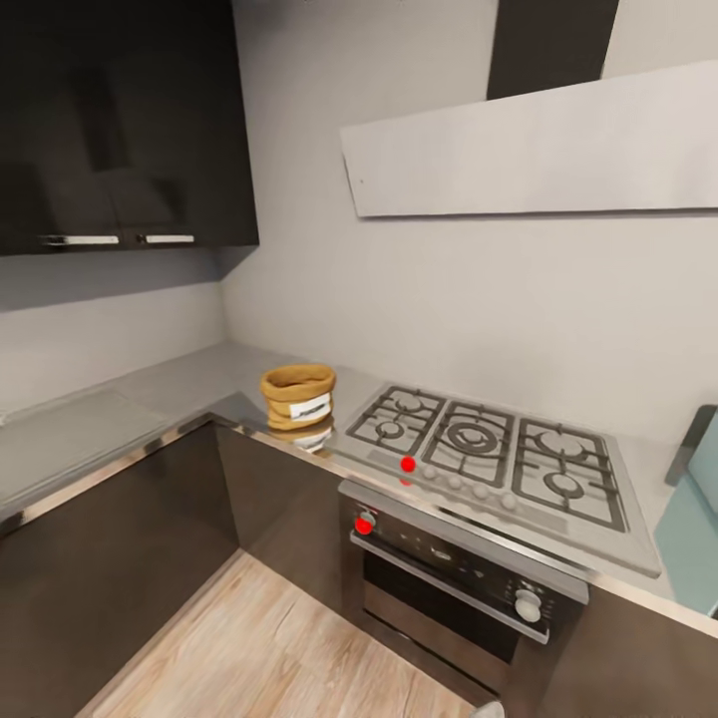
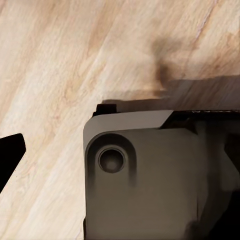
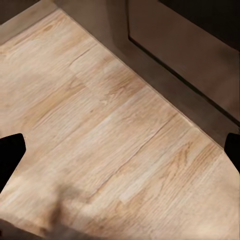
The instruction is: In the kitchen, take the popcorn bag from the countertop, put it into the microwave, and heat it until the popcorn is cooked so the cooked popcorn ends up inside the bag.
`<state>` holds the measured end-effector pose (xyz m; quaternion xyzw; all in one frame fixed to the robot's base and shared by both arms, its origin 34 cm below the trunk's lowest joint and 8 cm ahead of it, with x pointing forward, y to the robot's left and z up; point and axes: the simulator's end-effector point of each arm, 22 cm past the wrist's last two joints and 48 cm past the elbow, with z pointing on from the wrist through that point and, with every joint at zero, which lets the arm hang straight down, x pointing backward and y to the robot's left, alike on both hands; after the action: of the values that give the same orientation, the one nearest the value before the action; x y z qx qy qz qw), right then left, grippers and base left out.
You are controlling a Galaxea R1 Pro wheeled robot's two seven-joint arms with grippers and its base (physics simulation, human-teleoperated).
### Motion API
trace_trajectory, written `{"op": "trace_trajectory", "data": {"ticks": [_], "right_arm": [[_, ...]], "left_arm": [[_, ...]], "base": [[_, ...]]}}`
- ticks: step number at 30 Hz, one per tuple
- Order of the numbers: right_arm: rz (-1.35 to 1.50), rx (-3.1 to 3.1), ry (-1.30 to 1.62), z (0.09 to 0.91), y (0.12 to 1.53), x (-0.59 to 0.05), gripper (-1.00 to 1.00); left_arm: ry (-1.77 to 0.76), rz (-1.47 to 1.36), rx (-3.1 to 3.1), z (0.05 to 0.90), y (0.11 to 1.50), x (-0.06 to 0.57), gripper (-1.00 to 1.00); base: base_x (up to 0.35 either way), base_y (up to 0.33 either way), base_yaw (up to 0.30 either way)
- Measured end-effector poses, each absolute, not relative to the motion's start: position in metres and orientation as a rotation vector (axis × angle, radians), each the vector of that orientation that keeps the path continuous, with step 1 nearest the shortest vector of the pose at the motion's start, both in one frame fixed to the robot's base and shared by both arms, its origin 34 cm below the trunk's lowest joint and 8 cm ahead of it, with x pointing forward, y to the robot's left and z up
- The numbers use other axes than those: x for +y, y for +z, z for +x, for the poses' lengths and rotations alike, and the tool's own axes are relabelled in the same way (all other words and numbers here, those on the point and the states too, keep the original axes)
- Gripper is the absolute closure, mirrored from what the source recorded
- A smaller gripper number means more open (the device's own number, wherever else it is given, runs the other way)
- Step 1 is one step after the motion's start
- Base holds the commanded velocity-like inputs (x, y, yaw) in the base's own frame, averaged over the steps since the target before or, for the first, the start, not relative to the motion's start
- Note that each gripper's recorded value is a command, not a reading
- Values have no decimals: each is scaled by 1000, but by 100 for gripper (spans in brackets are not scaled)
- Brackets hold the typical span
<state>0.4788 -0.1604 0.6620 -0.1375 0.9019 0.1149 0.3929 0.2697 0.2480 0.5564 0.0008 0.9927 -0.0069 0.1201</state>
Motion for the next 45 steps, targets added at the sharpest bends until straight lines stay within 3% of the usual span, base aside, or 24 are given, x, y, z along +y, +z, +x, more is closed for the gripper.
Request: {"op": "trace_trajectory", "data": {"ticks": [9,36,45], "right_arm": [[-349,2290,291,477,673,-160,-100],[-349,2290,292,470,697,-160,-100],[-349,2291,293,467,705,-160,-100]], "left_arm": [[-21,4,2903,267,567,248,-100],[-20,7,2902,261,591,248,-100],[-24,15,2903,258,600,246,-100]], "base": [[-1,322,0],[163,95,0],[-10,138,0]]}}
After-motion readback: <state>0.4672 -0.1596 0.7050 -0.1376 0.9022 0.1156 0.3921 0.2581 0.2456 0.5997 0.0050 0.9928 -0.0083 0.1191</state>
